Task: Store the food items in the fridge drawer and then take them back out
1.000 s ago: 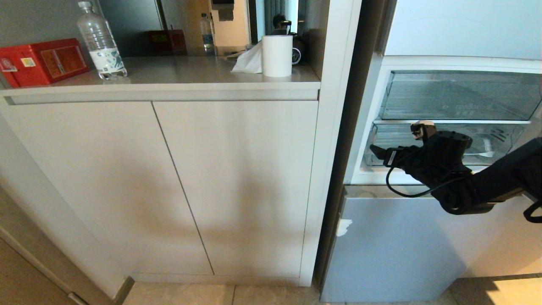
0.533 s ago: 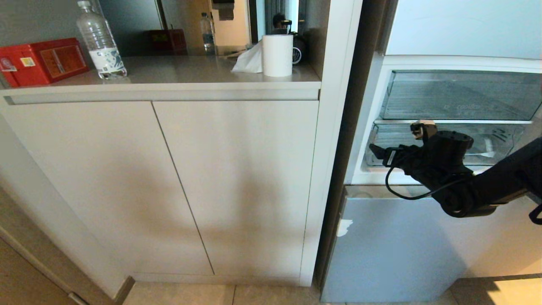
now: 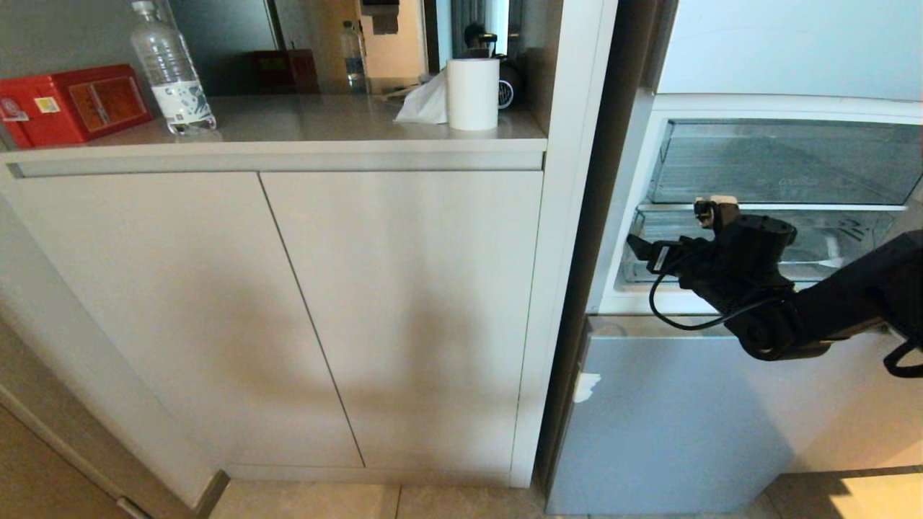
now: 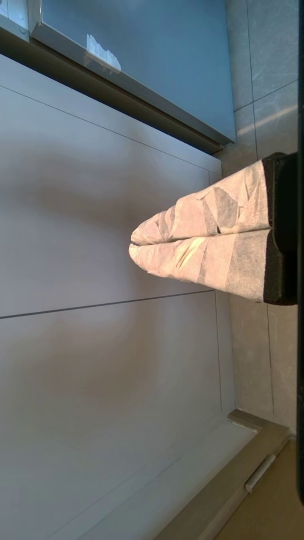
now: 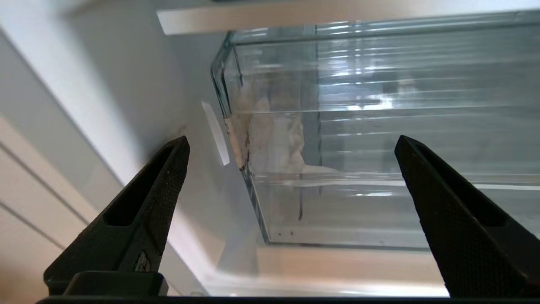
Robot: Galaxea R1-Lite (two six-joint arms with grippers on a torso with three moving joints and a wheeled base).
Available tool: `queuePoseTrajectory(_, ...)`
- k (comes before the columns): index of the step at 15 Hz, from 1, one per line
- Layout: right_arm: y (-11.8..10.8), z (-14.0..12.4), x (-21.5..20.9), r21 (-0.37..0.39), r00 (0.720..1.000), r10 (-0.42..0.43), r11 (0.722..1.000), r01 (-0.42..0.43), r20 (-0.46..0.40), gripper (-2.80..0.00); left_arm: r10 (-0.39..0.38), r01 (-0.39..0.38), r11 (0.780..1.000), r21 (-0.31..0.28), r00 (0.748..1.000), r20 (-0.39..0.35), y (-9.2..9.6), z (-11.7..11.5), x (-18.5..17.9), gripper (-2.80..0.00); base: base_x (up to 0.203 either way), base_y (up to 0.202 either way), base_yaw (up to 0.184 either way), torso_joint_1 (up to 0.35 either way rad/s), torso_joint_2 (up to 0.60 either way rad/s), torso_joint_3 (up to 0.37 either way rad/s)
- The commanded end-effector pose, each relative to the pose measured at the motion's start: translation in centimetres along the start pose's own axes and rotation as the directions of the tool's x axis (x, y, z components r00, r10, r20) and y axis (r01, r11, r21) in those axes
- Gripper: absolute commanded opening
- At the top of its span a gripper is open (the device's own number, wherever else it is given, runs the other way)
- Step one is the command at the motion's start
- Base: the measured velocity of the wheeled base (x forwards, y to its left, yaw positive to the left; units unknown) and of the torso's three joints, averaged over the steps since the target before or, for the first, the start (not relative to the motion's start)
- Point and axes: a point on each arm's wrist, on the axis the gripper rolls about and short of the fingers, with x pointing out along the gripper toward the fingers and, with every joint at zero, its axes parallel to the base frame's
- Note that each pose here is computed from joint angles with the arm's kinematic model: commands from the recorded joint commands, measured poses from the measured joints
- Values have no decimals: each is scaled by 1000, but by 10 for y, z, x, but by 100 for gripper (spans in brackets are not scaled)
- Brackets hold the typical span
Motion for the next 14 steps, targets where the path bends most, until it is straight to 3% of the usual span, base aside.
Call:
queuePoseTrajectory(1,1,-7,9,0,1000,4,1000,-4,7,0,0,0,1000,-1,1000,1,0,0,0,-280,0,0,0,0,0,0)
queuePoseTrajectory(5,2,-5,10,-1,1000,0,1000,0,14,0,0,0,1000,1,1000,1,0,0,0,-280,0,0,0,0,0,0)
queuePoseTrajectory(6,3,-5,10,-1,1000,2,1000,-2,16,-280,0,0,1000,1,1000,1,0,0,0,-280,0,0,0,0,0,0)
queuePoseTrajectory(10,24,-6,10,-16,999,47,999,-47,15,-280,0,0,1000,-1,1000,1,0,0,0,-280,0,0,0,0,0,0)
queuePoseTrajectory(14,30,1,13,-23,998,46,999,-45,43,-280,0,0,1000,-1,1000,1,0,0,0,-280,0,0,0,0,0,0)
